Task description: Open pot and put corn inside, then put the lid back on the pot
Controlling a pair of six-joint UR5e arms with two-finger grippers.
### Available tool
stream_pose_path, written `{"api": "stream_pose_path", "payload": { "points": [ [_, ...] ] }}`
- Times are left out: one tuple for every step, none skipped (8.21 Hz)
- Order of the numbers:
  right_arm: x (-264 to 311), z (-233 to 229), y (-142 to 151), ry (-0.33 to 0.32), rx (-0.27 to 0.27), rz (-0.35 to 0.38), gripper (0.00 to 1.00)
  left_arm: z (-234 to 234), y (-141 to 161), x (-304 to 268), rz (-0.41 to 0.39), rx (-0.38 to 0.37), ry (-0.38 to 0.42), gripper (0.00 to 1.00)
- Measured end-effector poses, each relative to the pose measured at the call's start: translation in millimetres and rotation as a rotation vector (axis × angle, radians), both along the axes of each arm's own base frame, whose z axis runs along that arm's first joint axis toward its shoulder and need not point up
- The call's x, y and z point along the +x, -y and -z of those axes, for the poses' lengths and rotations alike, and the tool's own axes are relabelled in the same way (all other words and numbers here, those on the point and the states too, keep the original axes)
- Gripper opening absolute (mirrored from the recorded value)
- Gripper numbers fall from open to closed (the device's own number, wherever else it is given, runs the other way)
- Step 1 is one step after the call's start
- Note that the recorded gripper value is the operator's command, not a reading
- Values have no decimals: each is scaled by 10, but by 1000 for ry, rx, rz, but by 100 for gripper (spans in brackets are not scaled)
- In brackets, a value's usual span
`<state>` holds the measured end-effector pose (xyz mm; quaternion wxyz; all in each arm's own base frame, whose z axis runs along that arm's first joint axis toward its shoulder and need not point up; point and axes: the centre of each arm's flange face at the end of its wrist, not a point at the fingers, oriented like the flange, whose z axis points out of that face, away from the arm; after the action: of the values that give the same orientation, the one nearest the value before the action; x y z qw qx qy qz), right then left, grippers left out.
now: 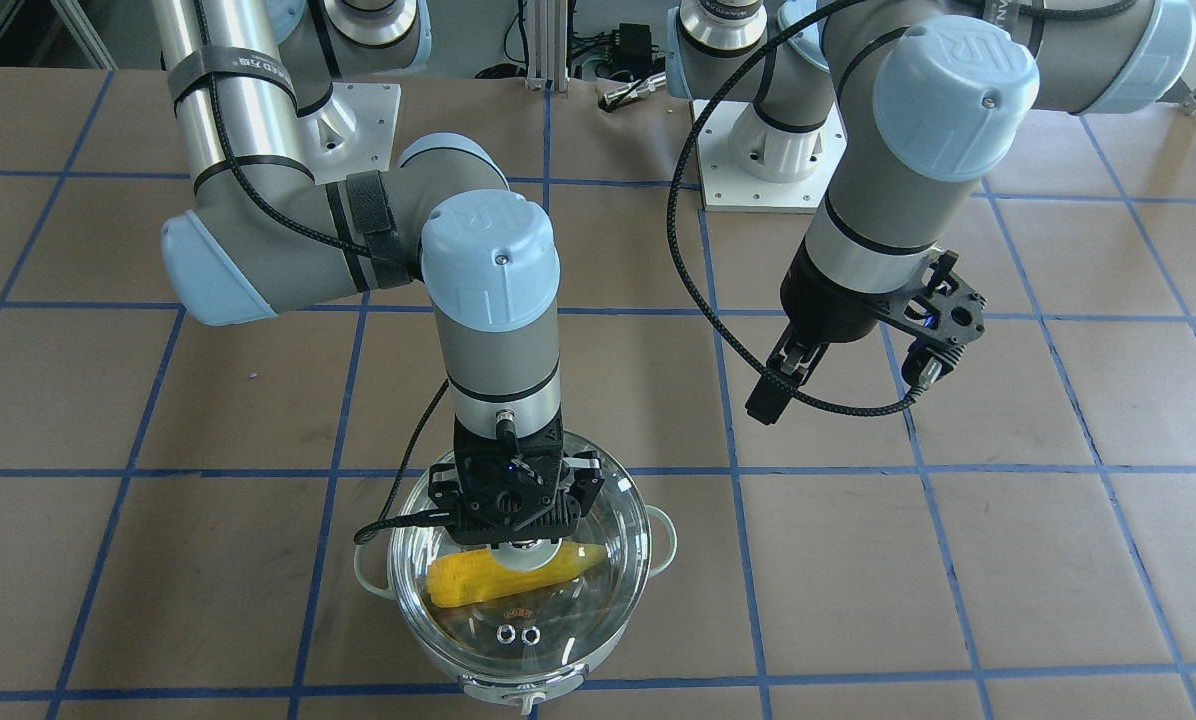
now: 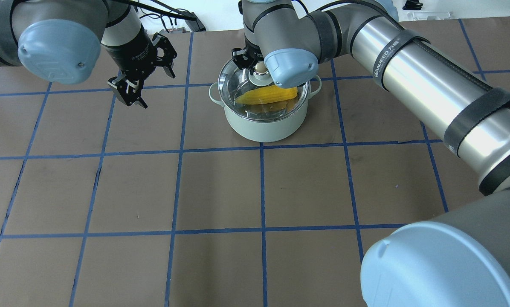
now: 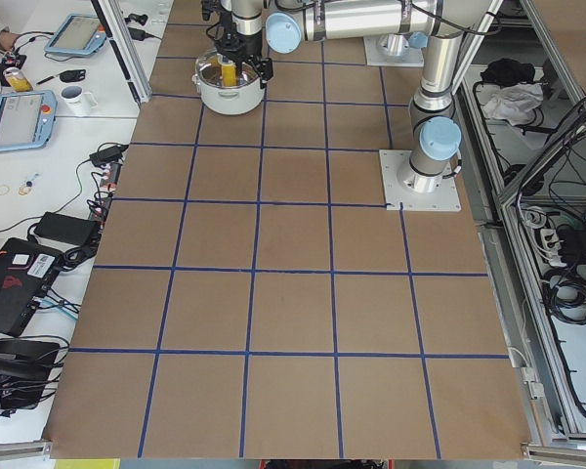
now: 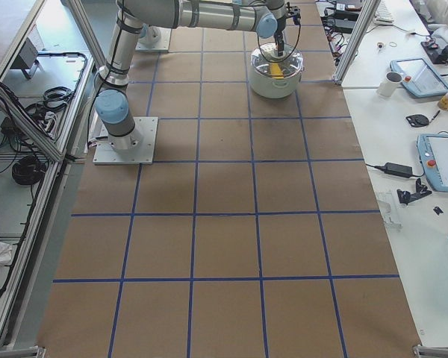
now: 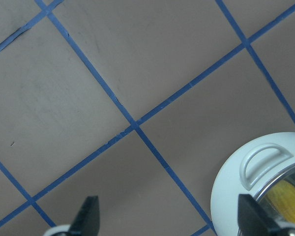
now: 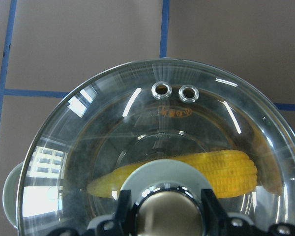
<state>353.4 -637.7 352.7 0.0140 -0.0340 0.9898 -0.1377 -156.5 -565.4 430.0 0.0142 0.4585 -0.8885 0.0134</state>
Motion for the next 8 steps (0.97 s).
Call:
{"api": "stream_pose_path", "payload": {
  "points": [
    [1, 8, 7, 0, -3, 1, 40, 6, 3, 0, 3, 1, 0, 100],
    [3, 15, 13, 0, -5, 0, 40, 16, 7, 1, 18, 3, 0, 100],
    [3, 14, 18, 0, -8, -1, 40, 20, 9, 4, 67, 4, 1, 100],
    [-3, 10, 23, -2, -11, -4, 40, -1, 7, 5, 134, 0, 3, 100],
    [-12, 7, 28, -4, -12, -6, 40, -28, 8, 6, 203, -5, 6, 100],
    [-27, 4, 36, -8, -14, -11, 40, -56, 4, 7, 271, -8, 9, 100],
    [-37, 6, 39, -12, -15, -15, 40, -95, -12, 10, 372, -11, 14, 100],
    [-41, 8, 40, -15, -15, -17, 40, -158, -48, 24, 485, -12, 22, 100]
  ]
}}
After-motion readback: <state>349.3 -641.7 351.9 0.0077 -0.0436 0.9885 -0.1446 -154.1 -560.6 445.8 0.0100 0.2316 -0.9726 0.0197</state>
